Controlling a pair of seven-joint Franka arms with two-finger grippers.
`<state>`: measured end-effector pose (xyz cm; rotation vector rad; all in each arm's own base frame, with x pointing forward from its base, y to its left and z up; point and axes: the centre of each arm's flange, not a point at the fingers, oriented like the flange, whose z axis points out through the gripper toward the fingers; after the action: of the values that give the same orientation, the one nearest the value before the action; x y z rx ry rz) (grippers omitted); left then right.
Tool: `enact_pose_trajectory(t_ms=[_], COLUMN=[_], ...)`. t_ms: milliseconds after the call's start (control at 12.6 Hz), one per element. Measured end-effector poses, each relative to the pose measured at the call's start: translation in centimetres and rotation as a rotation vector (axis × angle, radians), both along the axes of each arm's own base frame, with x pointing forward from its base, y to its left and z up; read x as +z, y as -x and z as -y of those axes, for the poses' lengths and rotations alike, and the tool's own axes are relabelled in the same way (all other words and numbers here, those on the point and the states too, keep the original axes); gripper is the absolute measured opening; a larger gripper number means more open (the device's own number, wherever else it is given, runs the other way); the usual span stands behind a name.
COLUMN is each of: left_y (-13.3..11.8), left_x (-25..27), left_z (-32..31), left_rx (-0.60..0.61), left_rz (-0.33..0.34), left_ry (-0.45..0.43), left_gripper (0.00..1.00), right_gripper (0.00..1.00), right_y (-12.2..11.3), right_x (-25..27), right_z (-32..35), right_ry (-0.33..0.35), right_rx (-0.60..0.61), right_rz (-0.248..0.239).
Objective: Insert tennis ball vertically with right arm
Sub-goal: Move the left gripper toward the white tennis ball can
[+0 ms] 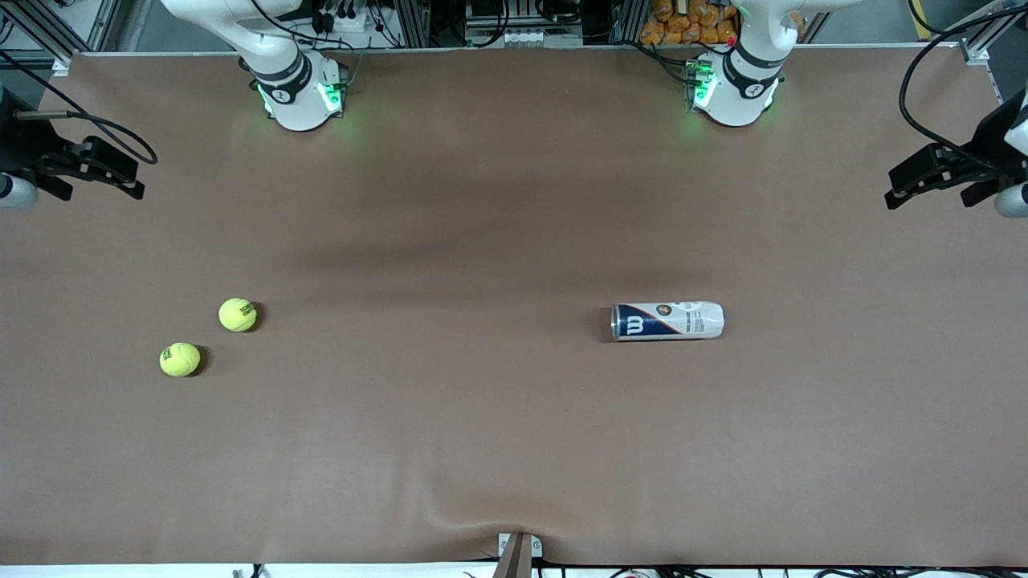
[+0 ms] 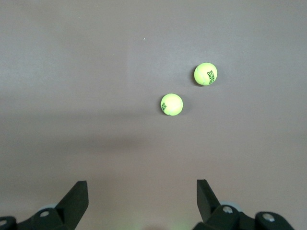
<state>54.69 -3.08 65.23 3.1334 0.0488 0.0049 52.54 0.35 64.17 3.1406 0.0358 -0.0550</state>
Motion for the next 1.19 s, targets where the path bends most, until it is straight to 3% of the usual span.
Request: enact_pose_trajectory(t_ms=[1189], left_y=[-0.2], left_x=[-0.4], left_z=[0.1], left_rx=[0.000], left_rz=[-0.007], left_ry=[0.001], left_gripper=[1.00], right_gripper=[1.00], right_y=[-0.3], right_x=[0.4], right_z=[3.8], right_ry=[0.004], right_rx=[-0.010], right_rz=[0.039])
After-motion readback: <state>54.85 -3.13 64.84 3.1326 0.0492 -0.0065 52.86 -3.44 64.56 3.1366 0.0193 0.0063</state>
